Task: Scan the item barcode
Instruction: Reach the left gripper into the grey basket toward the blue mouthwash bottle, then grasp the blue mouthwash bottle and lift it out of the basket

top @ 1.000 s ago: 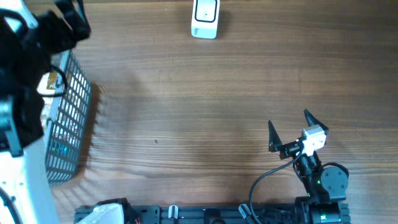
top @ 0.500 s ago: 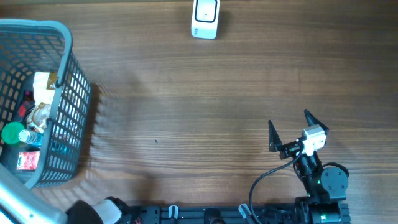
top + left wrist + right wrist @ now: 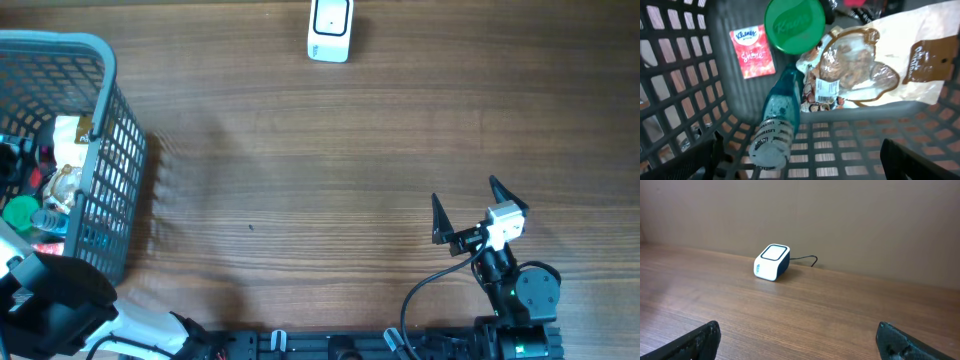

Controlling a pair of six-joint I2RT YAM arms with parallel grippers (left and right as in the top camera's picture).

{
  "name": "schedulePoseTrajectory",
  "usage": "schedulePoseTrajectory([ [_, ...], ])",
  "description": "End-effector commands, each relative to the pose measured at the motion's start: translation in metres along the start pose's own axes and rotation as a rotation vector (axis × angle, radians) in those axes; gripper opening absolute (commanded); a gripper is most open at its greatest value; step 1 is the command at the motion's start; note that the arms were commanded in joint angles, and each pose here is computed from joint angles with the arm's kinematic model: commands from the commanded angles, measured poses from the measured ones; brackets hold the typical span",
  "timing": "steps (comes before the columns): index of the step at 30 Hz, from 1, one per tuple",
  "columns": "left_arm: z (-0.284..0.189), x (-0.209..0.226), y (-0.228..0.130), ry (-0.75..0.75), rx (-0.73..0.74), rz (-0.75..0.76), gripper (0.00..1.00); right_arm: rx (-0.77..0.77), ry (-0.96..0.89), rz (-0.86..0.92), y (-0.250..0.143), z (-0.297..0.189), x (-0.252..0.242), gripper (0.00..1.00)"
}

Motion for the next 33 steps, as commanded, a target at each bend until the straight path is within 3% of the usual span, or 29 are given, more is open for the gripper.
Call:
schedulePoseTrajectory([
  [1,0.004,0.011,-0.005,0.074,-0.007,-0.011,1.00,-0.008,-0.003,0.009,0.001,0.000,0.000,1.00],
  [8,0.044,0.016,-0.017,0.146,0.075,0.002,1.00,-0.008,-0.003,0.009,0.001,0.000,0.000,1.00],
  [16,0.087,0.012,-0.018,0.139,0.072,0.001,0.99,-0.008,-0.004,0.009,0.001,0.000,0.000,1.00],
  [17,0.088,0.012,-0.018,0.136,0.073,0.001,0.91,-0.008,-0.003,0.009,0.001,0.000,0.000,1.00],
  [18,0.088,0.012,-0.018,0.133,0.070,0.000,0.67,-0.008,-0.004,0.009,0.001,0.000,0.000,1.00],
  [19,0.088,0.011,-0.017,0.132,0.067,0.000,0.63,-0.008,-0.004,0.009,0.001,0.000,0.000,1.00],
  [23,0.088,0.011,-0.017,0.126,0.065,-0.001,0.56,-0.008,-0.003,0.009,0.001,0.000,0.000,1.00],
  [27,0.088,0.008,-0.017,0.108,0.071,-0.002,0.36,-0.008,-0.003,0.009,0.001,0.000,0.000,1.00],
  [33,0.072,0.000,-0.011,0.031,0.058,-0.009,0.29,-0.008,-0.004,0.009,0.001,0.000,0.000,1.00],
])
Point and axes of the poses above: each gripper's point midway between its finger pads, its own z axis out along the fingers, its own x axis along the line the jaws close on, y = z × x, the point moved 7 cm from there along -z, back along the fingers, and after that the axes turned 7 degrees about z, right-handed, at the moved point
